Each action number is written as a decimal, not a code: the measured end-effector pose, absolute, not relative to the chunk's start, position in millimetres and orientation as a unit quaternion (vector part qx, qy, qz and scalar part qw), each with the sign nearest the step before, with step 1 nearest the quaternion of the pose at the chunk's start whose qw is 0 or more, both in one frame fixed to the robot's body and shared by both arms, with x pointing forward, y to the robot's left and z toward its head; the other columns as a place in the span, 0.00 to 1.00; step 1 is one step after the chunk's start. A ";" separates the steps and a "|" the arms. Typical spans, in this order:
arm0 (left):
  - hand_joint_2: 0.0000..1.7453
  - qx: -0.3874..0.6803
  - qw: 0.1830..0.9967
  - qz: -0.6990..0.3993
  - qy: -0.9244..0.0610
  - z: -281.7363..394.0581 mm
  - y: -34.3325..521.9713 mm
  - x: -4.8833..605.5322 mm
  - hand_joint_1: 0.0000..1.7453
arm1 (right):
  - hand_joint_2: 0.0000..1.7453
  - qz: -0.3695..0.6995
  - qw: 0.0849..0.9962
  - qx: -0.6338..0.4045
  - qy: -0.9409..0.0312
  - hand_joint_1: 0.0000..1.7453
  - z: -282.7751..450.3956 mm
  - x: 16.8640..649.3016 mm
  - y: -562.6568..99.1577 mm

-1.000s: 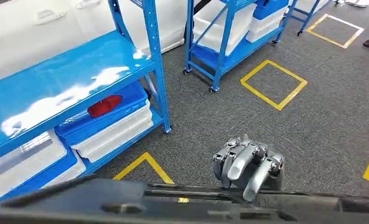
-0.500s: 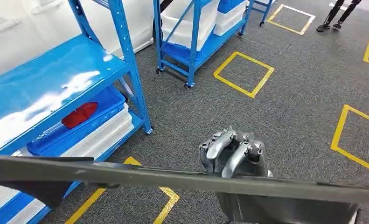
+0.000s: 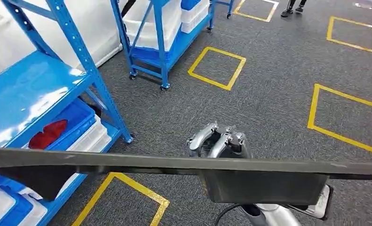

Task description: Take the parts from the cabinet and place them on the table.

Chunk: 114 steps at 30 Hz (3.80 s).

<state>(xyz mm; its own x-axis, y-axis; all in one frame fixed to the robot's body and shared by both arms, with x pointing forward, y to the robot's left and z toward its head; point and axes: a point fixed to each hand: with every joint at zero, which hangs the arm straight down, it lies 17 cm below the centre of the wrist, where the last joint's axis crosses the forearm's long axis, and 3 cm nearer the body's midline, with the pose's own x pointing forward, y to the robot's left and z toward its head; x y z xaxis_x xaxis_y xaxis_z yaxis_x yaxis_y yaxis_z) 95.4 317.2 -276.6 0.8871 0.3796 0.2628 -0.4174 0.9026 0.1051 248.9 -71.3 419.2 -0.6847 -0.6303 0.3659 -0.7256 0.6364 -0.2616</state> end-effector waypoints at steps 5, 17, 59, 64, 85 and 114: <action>1.00 0.081 0.966 0.214 -0.123 -276.1 318.7 97.0 0.00 | 1.00 0.195 0.118 0.383 -0.895 1.00 421.6 250.0 -70.4; 1.00 0.081 0.968 0.204 -0.124 -276.0 317.1 97.6 0.00 | 1.00 0.188 0.115 0.385 -0.896 1.00 425.1 248.6 -73.7; 1.00 0.093 0.966 0.213 -0.113 -277.1 322.7 91.0 0.00 | 1.00 0.163 0.129 0.402 -0.892 1.00 423.9 252.8 -86.8; 1.00 0.093 0.966 0.213 -0.115 -276.8 323.1 92.9 0.00 | 1.00 0.155 0.128 0.407 -0.891 1.00 426.5 254.3 -90.5; 1.00 0.094 0.965 0.214 -0.123 -276.0 324.4 95.4 0.00 | 1.00 0.156 0.115 0.416 -0.888 1.00 432.1 260.9 -118.3; 1.00 0.154 0.957 0.216 -0.115 -274.7 349.6 85.9 0.00 | 1.00 0.141 0.105 0.396 -0.901 1.00 444.2 263.5 -124.0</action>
<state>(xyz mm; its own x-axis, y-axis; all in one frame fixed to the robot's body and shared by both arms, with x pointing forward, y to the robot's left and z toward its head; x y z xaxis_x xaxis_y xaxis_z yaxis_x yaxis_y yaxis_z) 85.9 349.6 -274.7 0.8800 0.3786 0.2866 -0.4493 0.8593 0.2443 263.5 -124.0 444.2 -0.6649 -0.6836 0.3008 -0.7429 0.6470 -0.1716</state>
